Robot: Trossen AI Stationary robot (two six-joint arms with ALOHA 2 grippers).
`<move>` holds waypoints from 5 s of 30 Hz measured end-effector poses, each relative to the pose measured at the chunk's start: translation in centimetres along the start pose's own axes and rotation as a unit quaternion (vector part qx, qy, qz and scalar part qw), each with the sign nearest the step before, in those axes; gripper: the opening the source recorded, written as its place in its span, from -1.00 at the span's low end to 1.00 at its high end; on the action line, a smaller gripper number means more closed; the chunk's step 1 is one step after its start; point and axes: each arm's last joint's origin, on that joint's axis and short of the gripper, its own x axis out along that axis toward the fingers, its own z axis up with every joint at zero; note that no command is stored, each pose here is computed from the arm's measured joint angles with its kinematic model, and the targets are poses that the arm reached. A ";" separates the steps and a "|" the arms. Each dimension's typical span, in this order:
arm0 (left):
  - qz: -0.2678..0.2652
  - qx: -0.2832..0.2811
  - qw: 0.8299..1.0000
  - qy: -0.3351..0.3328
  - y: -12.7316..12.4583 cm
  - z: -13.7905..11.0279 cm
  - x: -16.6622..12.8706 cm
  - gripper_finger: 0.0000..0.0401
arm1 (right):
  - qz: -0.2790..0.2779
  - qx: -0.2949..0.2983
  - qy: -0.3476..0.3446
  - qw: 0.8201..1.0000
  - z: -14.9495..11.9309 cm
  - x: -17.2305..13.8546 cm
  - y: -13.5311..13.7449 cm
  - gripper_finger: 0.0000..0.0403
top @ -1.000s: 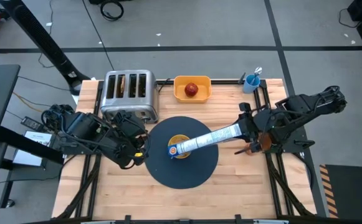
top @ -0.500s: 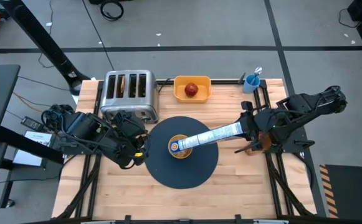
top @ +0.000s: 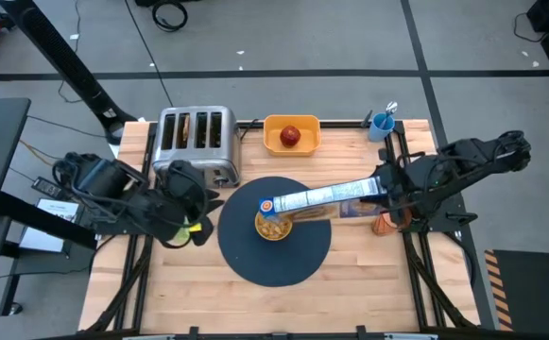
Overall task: Arrange a breakfast setting
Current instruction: Pour the cereal into the blue and yellow bowl
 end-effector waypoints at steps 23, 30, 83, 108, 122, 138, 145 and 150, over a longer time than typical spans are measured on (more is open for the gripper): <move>-0.017 -0.016 1.000 -0.020 0.4 0.5 -0.8 -0.53 | 0.007 0.075 -0.082 0.994 -5.4 0.8 -1.0 -0.09; -0.013 -0.021 0.999 -0.026 0.5 0.6 -0.9 -0.53 | 0.013 0.084 -0.094 0.992 -5.9 0.5 -1.1 -0.09; -0.100 0.023 0.964 -0.245 -1.0 5.2 -3.8 -0.53 | 0.025 0.131 -0.197 0.971 -7.7 -4.1 -2.8 -0.12; -0.055 -0.010 0.960 -0.273 1.3 6.3 -4.6 -0.52 | 0.071 0.115 -0.354 0.925 -6.1 -6.8 -3.2 -0.13; -0.032 -0.005 0.964 -0.265 -0.1 6.2 -2.6 -0.09 | 0.059 0.086 -0.542 0.834 -3.5 -10.0 -3.6 -0.13; -0.090 0.071 0.932 -0.344 -6.4 8.6 5.3 0.46 | 0.086 0.039 -0.639 0.763 0.8 -8.8 -2.2 -0.13; -0.116 0.094 0.910 -0.387 -7.5 9.1 5.8 0.49 | 0.089 0.033 -0.626 0.774 1.8 -7.2 -1.5 -0.13; -0.111 0.084 0.902 -0.408 -7.4 9.8 6.9 0.49 | 0.100 0.023 -0.615 0.782 2.5 -5.9 -0.9 -0.13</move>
